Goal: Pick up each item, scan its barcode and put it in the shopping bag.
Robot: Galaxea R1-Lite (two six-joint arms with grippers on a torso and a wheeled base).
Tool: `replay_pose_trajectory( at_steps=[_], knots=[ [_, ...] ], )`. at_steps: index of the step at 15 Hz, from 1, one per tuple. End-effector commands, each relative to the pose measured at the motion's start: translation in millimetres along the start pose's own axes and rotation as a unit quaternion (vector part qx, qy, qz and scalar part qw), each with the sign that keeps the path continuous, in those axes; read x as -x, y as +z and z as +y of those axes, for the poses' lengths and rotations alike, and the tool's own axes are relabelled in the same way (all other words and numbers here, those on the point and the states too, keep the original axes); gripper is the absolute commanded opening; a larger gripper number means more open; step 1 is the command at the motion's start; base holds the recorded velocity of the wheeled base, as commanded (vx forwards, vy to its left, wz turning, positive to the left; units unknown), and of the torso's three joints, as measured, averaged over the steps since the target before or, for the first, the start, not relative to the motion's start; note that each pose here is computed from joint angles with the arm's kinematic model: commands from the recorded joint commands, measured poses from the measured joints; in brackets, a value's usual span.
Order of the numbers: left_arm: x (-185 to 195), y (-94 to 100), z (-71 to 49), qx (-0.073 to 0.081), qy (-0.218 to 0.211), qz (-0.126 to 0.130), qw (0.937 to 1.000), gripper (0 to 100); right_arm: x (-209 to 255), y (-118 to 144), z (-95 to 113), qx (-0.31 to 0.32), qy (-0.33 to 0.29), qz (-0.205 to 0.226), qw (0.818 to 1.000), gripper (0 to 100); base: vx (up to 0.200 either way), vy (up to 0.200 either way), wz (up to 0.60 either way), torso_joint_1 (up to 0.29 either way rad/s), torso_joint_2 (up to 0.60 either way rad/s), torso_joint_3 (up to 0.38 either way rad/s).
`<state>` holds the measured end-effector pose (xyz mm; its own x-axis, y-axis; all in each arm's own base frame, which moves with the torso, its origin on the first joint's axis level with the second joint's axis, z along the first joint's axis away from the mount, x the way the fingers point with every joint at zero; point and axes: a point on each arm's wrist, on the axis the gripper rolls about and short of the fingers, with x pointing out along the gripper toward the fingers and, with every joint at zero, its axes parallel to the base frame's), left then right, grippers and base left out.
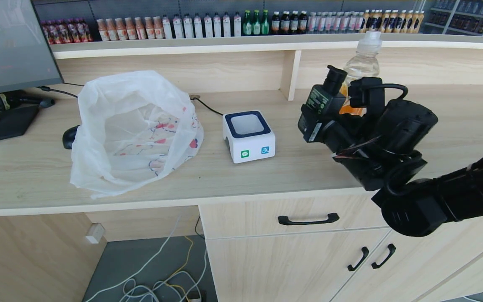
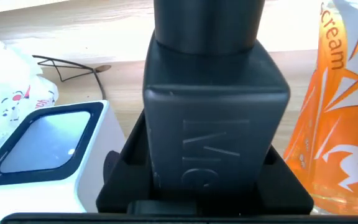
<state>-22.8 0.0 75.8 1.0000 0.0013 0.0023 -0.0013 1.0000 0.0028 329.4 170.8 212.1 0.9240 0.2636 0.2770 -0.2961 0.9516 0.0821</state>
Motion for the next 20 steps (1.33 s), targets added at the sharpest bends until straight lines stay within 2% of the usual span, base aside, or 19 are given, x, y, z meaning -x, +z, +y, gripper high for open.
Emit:
replay_pose_trajectory(
  at_steps=[1,4,8,12,16,20],
  knots=[
    [0,0.0,0.0,0.000,0.000,0.000,1.0000,100,31,30,0,-0.007,0.009,-0.014,1.000,0,0.000,0.000,0.00,0.000,0.00,0.000],
    [0,0.0,0.0,0.000,0.000,0.000,1.0000,100,84,40,-3,-0.011,0.026,-0.014,1.000,0,0.000,0.000,0.00,0.000,0.00,0.000],
    [0,0.0,0.0,0.000,0.000,0.000,1.0000,100,146,51,7,-0.012,0.077,0.000,0.997,0,0.000,0.000,0.00,0.000,0.00,0.000],
    [0,0.0,0.0,0.000,0.000,0.000,1.0000,100,190,47,0,0.014,0.100,0.017,0.995,0,0.000,0.000,0.00,0.000,0.00,0.000],
    [0,0.0,0.0,0.000,0.000,0.000,1.0000,100,202,47,-4,0.011,0.114,0.020,0.993,0,0.000,0.000,0.00,0.000,0.00,0.000],
    [0,0.0,0.0,0.000,0.000,0.000,1.0000,100,198,49,2,-0.055,0.201,0.024,0.978,0,0.000,0.000,0.00,0.000,0.00,0.000]
  ],
)
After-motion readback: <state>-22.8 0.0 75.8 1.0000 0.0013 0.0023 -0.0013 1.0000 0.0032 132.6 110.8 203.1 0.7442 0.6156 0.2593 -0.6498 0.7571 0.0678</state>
